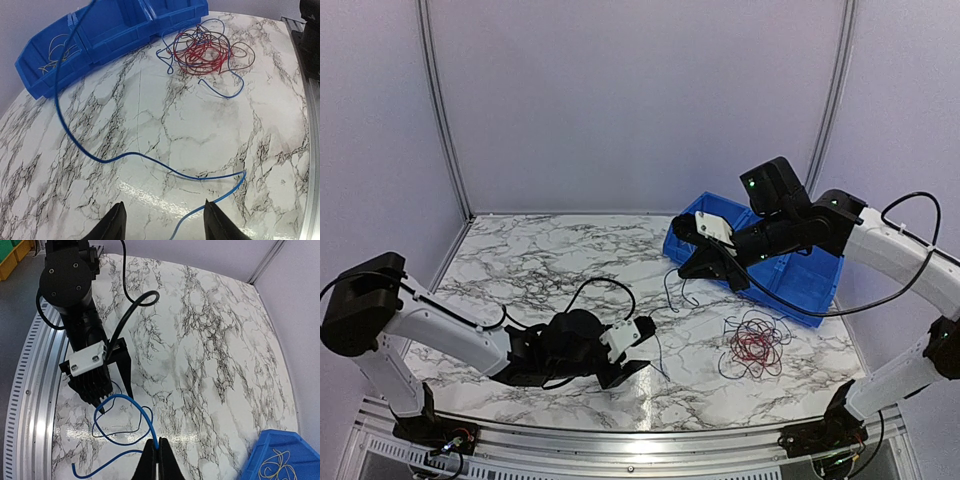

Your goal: Untangle the cables

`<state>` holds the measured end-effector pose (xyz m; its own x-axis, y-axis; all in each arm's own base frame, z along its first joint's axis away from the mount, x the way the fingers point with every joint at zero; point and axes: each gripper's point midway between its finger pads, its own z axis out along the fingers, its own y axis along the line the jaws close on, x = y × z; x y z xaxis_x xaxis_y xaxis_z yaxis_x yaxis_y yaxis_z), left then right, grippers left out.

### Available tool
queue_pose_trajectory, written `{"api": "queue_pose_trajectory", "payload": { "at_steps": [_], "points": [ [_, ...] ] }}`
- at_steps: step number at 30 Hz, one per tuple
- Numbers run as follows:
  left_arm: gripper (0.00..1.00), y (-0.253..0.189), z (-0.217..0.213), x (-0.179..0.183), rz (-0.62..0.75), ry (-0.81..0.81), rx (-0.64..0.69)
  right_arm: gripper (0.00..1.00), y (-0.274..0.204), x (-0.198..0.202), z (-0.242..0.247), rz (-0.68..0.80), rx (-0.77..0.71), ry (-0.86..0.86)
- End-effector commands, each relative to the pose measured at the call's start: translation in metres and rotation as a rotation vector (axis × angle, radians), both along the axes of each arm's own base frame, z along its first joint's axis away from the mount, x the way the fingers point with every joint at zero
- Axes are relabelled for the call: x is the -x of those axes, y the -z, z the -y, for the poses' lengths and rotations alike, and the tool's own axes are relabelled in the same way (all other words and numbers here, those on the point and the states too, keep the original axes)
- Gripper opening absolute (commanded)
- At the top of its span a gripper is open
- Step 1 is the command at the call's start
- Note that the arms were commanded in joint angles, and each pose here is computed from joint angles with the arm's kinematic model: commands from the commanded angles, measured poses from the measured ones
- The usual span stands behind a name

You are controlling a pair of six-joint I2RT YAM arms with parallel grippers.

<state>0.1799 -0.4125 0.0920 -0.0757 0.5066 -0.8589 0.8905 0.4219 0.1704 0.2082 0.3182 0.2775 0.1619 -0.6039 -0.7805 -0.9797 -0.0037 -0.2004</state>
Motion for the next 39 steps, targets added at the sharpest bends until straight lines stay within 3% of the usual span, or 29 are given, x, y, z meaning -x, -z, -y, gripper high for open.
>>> {"api": "queue_pose_trajectory", "payload": {
  "at_steps": [1, 5, 11, 16, 23, 26, 31, 39],
  "points": [
    [0.51, 0.024, 0.014, 0.001, 0.029, 0.073, -0.116, 0.0, -0.004, -0.002, 0.001, -0.011, 0.0, 0.015],
    [0.44, 0.033, 0.02, 0.003, 0.014, 0.093, -0.136, 0.0, -0.004, -0.004, 0.003, -0.005, 0.003, 0.027],
    [0.42, 0.033, 0.012, 0.01, -0.012, 0.102, -0.13, 0.0, 0.001, -0.006, 0.005, -0.01, 0.007, 0.034],
    [0.51, 0.026, 0.006, 0.021, -0.04, 0.133, -0.102, 0.0, 0.003, -0.007, 0.004, -0.02, 0.004, 0.031],
    [0.54, 0.019, 0.006, 0.02, -0.025, 0.126, -0.086, 0.0, 0.006, -0.008, 0.001, -0.033, 0.006, 0.027],
    [0.47, 0.023, 0.009, 0.014, -0.003, 0.114, -0.107, 0.0, 0.007, -0.009, 0.001, -0.036, 0.009, 0.026],
    [0.27, 0.032, 0.014, 0.012, 0.011, 0.117, -0.135, 0.0, 0.008, -0.011, 0.001, -0.034, 0.013, 0.032],
    [0.08, 0.037, 0.007, 0.01, 0.002, 0.091, -0.134, 0.0, 0.008, -0.017, 0.004, -0.039, 0.01, 0.051]
  ]
}}
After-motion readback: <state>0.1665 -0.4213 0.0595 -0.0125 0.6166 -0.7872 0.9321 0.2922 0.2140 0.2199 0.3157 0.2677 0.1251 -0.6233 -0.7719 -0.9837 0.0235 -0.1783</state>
